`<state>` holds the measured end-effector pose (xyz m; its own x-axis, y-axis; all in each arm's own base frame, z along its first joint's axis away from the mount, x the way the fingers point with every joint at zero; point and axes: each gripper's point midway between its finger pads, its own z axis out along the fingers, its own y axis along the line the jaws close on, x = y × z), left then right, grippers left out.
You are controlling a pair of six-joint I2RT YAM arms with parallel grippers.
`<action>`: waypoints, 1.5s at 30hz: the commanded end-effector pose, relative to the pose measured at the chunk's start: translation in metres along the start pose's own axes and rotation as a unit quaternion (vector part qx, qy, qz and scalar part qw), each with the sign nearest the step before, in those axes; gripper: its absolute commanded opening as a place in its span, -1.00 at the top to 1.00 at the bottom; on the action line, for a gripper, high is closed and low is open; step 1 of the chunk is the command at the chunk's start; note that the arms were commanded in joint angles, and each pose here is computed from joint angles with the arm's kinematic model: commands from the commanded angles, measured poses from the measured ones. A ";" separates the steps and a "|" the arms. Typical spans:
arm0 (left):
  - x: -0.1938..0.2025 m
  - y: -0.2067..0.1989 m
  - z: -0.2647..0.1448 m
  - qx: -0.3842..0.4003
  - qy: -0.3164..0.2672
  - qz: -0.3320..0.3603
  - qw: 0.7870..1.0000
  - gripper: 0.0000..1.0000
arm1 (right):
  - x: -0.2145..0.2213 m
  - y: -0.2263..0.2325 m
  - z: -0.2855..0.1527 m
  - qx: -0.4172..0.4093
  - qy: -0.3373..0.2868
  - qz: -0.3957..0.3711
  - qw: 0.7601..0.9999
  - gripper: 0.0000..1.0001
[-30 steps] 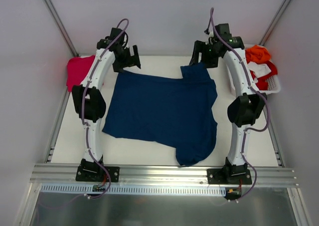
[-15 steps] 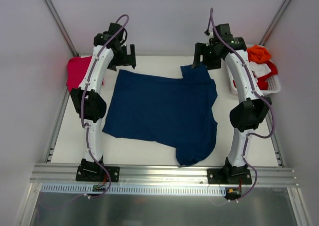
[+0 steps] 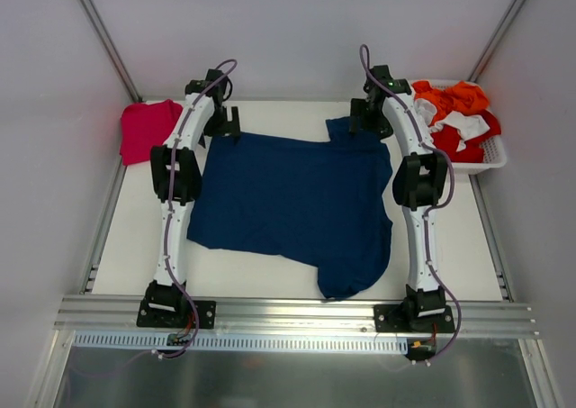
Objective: Fold and stack the t-shirts
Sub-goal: Grap the side of the flattened tshirt furthest away from the robot with both arms
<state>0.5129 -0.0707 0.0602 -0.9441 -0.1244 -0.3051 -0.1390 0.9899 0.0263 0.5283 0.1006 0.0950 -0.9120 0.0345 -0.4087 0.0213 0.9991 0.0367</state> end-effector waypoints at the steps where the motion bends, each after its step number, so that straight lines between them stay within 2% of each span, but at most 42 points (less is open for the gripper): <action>1: -0.025 0.010 -0.015 -0.016 -0.052 -0.006 0.998 -0.98 | -0.009 -0.021 -0.003 0.016 -0.011 0.033 0.999 -0.65; 12: -0.047 0.006 0.009 -0.012 -0.091 0.014 0.996 -0.98 | -0.001 -0.032 0.029 0.008 0.015 0.049 0.999 -0.73; 19: -0.033 -0.003 0.039 0.004 -0.059 0.019 0.998 -0.98 | 0.016 -0.019 0.043 -0.020 0.048 0.046 0.998 -0.74; 27: -0.016 -0.009 0.032 0.031 -0.034 0.010 0.999 -0.98 | 0.041 -0.006 0.038 -0.011 0.079 0.007 0.997 -0.67; 28: -0.011 -0.009 0.033 0.029 -0.028 0.006 0.999 -0.98 | 0.042 -0.011 0.035 0.013 0.076 -0.001 0.997 -0.66; 35: 0.017 -0.001 0.039 0.009 0.009 -0.008 1.000 -0.90 | 0.054 0.000 0.025 0.015 0.080 -0.023 0.996 -0.59; 38: 0.024 0.007 0.036 -0.020 0.012 -0.011 1.000 -0.98 | 0.063 0.001 0.025 0.019 0.090 -0.025 0.995 -0.57; 41: 0.016 0.018 0.020 -0.083 -0.023 -0.005 0.996 -0.98 | 0.063 0.000 0.023 0.035 0.077 -0.027 0.996 -0.53; 45: -0.015 0.015 -0.018 -0.097 -0.097 -0.015 0.990 -0.98 | 0.043 0.004 0.009 0.033 0.031 -0.021 0.999 -0.56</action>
<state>0.5195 -0.0655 0.0309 -0.9117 -0.1273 -0.3906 -0.1872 0.9751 0.1190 0.4837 0.1064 0.0274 -0.9691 -0.0149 -0.2462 -0.0090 0.9996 -0.0253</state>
